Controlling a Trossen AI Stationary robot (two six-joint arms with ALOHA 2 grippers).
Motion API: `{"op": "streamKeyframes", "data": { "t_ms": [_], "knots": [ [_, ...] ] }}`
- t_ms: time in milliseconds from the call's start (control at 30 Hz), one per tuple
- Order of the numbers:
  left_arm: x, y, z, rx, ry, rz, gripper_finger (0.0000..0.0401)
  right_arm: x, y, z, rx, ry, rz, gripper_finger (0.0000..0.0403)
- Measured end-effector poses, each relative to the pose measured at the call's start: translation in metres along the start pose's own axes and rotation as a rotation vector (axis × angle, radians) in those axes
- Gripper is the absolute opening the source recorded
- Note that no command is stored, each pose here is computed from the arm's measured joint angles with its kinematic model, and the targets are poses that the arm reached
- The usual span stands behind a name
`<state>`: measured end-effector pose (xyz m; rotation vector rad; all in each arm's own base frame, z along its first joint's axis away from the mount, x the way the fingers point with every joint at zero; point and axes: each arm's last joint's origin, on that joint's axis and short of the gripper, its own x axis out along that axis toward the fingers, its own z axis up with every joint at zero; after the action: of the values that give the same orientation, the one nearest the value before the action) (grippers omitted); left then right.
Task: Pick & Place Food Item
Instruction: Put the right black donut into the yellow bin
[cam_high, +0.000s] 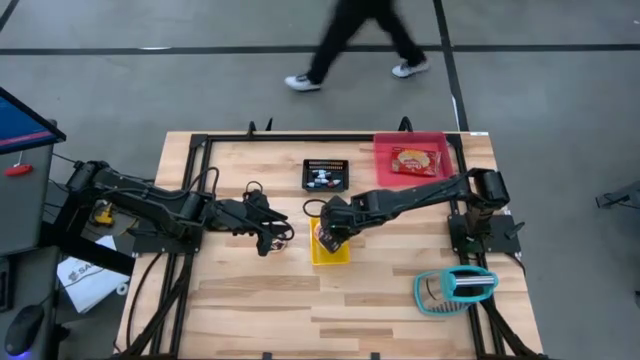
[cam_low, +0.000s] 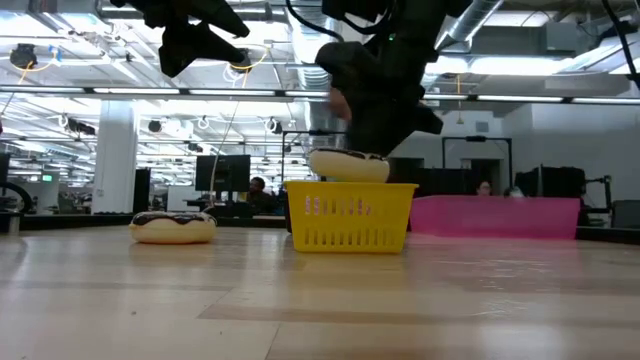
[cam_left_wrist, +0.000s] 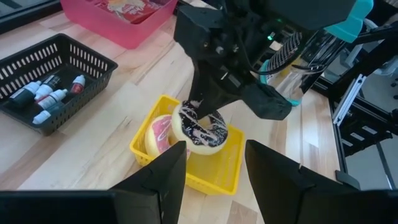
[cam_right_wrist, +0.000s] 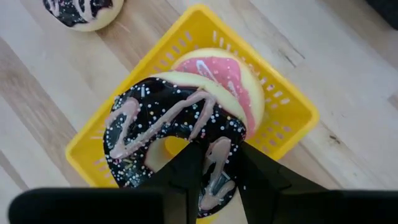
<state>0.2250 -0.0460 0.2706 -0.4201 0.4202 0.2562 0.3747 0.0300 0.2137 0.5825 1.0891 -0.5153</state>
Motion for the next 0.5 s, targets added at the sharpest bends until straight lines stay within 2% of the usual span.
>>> {"op": "streamKeyframes", "data": {
  "t_ms": [200,500],
  "knots": [
    [0.0,0.0,-0.0002,0.001,0.003,-0.002,0.0161,0.0,0.0011,0.0014,-0.017,-0.012,0.013,0.0093],
    [0.0,0.0,-0.0001,0.001,0.002,-0.002,0.0161,0.0,0.0013,0.0011,-0.018,-0.01,0.015,0.0149]
  ]
}}
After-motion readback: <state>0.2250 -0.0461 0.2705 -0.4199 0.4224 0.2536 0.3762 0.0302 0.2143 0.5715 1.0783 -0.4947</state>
